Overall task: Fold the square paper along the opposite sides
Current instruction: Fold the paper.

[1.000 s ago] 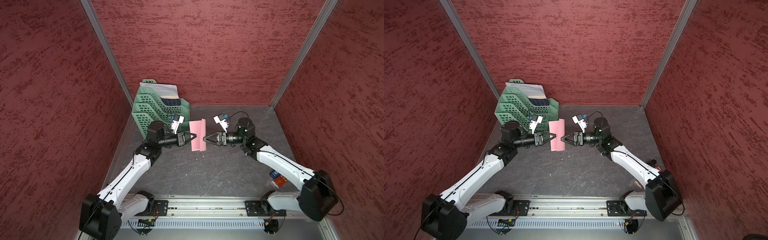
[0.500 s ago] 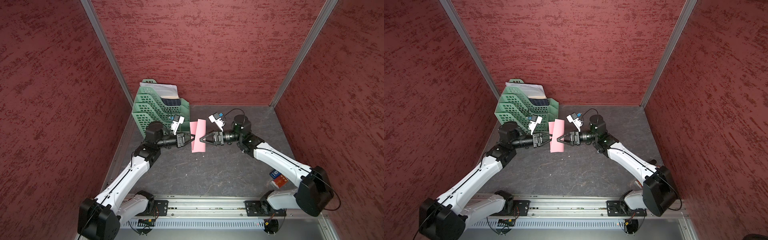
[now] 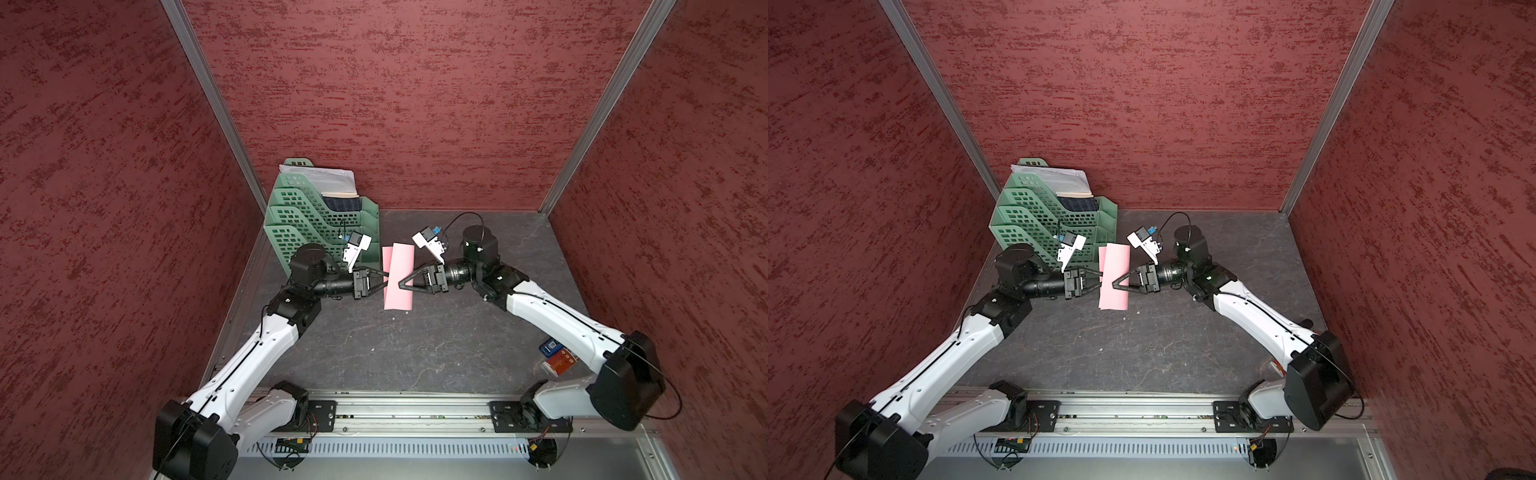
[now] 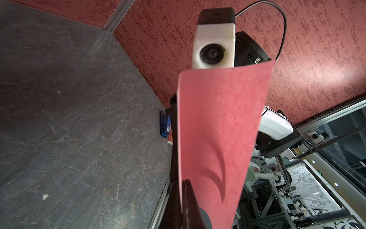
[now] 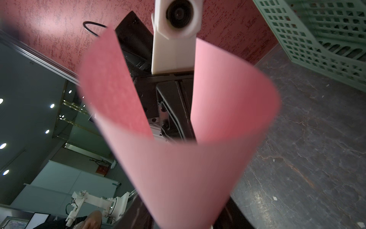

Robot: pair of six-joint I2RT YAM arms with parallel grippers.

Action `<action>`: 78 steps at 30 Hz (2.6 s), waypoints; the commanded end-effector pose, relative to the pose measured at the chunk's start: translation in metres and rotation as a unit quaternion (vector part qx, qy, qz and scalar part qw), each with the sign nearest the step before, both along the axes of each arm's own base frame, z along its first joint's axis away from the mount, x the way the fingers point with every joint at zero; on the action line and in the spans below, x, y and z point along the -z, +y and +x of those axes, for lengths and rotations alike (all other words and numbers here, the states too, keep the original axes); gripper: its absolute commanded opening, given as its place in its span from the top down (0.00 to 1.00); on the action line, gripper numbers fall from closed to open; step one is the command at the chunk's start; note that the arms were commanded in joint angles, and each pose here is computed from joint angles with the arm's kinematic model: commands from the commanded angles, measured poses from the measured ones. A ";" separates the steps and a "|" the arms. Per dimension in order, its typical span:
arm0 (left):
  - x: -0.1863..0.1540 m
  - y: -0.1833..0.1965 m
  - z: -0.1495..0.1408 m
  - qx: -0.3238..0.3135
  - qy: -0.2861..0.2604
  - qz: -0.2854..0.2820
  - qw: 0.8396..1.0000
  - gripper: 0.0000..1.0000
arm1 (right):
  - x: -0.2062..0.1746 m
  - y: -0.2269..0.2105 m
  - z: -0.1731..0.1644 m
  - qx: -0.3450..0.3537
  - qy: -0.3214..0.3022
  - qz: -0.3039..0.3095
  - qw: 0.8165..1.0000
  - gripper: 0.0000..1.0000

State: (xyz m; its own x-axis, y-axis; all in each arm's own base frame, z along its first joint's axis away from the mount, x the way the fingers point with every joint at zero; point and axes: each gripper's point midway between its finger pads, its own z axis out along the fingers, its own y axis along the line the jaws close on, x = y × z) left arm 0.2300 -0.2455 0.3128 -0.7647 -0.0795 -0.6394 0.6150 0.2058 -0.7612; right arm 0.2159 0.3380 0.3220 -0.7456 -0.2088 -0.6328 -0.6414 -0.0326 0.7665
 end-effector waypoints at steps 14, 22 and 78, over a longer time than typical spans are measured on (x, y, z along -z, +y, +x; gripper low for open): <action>-0.014 0.001 -0.018 0.022 -0.030 -0.003 0.999 1.00 | -0.004 0.004 -0.014 -0.042 -0.014 -0.019 0.999 0.67; -0.018 0.001 -0.020 0.026 -0.034 -0.006 0.999 0.94 | -0.004 0.006 -0.012 -0.040 -0.013 -0.023 0.999 0.71; -0.023 0.007 -0.022 0.018 -0.039 -0.043 0.998 0.83 | -0.006 0.007 -0.013 -0.041 -0.017 -0.025 0.999 0.73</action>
State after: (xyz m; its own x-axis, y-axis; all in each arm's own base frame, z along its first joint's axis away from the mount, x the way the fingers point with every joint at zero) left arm 0.2097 -0.2379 0.3381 -0.7282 -0.1098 -0.6765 0.6668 0.1144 -0.7364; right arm 0.2042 0.3407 0.3167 -0.7281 -0.3054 -0.6137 -0.6390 -0.0216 0.7689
